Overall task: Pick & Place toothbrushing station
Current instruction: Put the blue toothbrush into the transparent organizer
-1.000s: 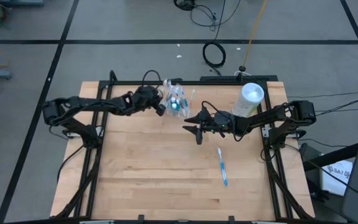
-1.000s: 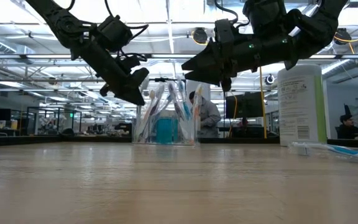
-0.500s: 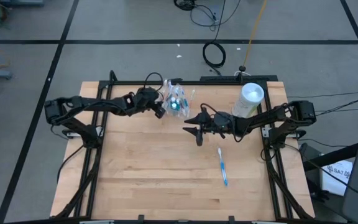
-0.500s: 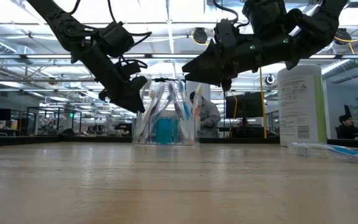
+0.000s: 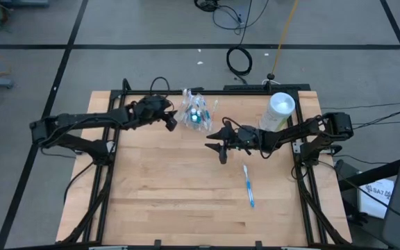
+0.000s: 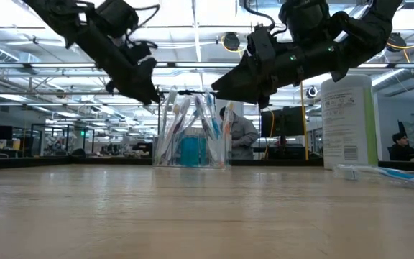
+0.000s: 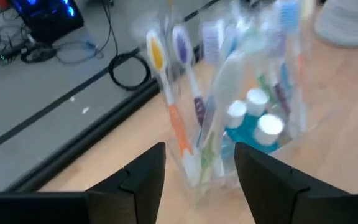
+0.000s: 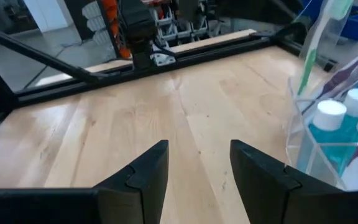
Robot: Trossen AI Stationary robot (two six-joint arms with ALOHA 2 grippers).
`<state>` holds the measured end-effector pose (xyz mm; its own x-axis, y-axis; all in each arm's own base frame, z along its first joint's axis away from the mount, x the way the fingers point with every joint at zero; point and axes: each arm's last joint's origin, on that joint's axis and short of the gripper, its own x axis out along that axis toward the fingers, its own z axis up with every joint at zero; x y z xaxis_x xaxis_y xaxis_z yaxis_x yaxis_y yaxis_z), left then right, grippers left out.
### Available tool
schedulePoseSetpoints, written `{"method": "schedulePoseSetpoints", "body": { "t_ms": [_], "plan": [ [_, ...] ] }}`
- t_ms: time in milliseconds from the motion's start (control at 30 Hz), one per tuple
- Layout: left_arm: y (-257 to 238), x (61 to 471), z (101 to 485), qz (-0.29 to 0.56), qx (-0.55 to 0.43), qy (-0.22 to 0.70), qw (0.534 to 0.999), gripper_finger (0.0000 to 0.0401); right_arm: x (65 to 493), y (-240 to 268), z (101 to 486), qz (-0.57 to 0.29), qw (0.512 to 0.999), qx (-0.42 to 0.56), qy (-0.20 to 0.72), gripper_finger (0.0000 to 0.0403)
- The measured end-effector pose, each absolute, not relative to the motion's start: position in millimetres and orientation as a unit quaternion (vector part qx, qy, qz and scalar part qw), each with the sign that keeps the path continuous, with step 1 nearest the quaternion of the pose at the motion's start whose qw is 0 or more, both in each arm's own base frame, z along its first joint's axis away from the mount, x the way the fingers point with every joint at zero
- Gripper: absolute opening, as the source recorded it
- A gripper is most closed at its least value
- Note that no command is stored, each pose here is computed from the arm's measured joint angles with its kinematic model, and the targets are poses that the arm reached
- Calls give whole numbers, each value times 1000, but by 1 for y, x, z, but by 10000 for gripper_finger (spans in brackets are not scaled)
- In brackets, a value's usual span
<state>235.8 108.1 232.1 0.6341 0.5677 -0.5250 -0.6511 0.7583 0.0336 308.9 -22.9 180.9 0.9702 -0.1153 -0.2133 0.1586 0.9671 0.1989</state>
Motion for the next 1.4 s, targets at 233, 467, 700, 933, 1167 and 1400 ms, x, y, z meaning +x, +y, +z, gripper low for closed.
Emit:
{"method": "schedulePoseSetpoints", "body": {
  "t_ms": [233, 467, 700, 933, 1167, 1400],
  "plan": [
    [96, 227, 256, 325, -71, 211, 919, 200, 308, -5, 187, -37, 992, 68, 103, 165],
    [90, 224, 264, 316, -68, 193, 926, 200, 310, 25, 212, -69, 963, 109, 238, 165],
    [91, 226, 265, 316, -53, 184, 929, 200, 290, 53, 207, -138, 883, 213, 396, 165],
    [91, 227, 268, 313, -36, 177, 932, 200, 257, 78, 198, -196, 795, 290, 496, 165],
    [92, 229, 274, 313, -26, 147, 938, 200, 236, 96, 187, -302, 750, 339, 481, 165],
    [92, 231, 279, 312, -13, 121, 942, 200, 225, 93, 162, -316, 750, 348, 466, 165]
  ]
}}
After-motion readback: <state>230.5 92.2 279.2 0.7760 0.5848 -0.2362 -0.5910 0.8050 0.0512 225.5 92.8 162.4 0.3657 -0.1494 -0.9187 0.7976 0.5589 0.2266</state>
